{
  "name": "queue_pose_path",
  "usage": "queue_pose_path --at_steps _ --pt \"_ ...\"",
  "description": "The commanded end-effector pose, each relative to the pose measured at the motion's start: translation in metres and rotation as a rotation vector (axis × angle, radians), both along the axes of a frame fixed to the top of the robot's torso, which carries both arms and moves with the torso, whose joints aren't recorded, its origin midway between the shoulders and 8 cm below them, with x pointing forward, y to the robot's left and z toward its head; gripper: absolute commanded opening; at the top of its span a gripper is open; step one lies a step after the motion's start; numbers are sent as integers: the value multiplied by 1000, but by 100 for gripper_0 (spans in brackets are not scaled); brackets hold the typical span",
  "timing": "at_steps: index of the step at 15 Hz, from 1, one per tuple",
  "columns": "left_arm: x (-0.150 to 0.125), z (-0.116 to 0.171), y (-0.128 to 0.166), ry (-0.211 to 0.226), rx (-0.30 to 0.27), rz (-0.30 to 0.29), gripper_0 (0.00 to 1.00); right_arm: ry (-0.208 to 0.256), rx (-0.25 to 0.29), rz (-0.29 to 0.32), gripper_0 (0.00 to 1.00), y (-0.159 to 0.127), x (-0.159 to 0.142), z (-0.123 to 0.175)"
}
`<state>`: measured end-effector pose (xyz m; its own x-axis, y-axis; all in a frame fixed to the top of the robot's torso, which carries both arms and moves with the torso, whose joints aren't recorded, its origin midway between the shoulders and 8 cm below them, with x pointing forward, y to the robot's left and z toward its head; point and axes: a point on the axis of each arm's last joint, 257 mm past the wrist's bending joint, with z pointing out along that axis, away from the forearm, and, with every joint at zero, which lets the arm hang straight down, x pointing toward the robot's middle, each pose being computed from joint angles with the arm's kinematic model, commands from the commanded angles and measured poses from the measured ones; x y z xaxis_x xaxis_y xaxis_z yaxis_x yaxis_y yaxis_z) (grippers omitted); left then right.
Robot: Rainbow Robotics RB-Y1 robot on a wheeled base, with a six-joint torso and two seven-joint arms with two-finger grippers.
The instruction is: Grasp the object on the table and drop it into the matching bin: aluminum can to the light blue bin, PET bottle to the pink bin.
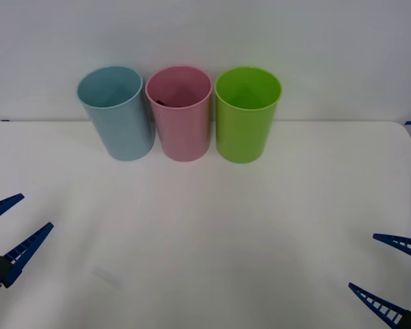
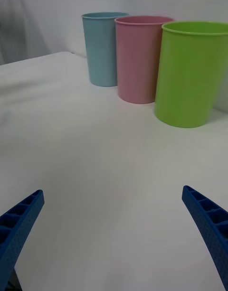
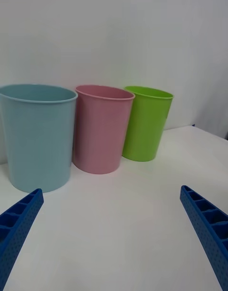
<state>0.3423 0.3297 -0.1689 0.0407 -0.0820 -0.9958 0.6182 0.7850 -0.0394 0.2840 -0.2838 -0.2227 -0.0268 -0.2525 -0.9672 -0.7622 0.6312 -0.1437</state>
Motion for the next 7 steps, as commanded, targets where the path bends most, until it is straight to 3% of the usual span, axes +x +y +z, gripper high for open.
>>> queue_pose_path --at_steps 1,7 --pt "0 0 0 0 0 0 100 15 5 -1 100 -7 -4 -7" --pt "0 0 0 0 0 0 100 27 8 -13 100 -12 -6 -11"
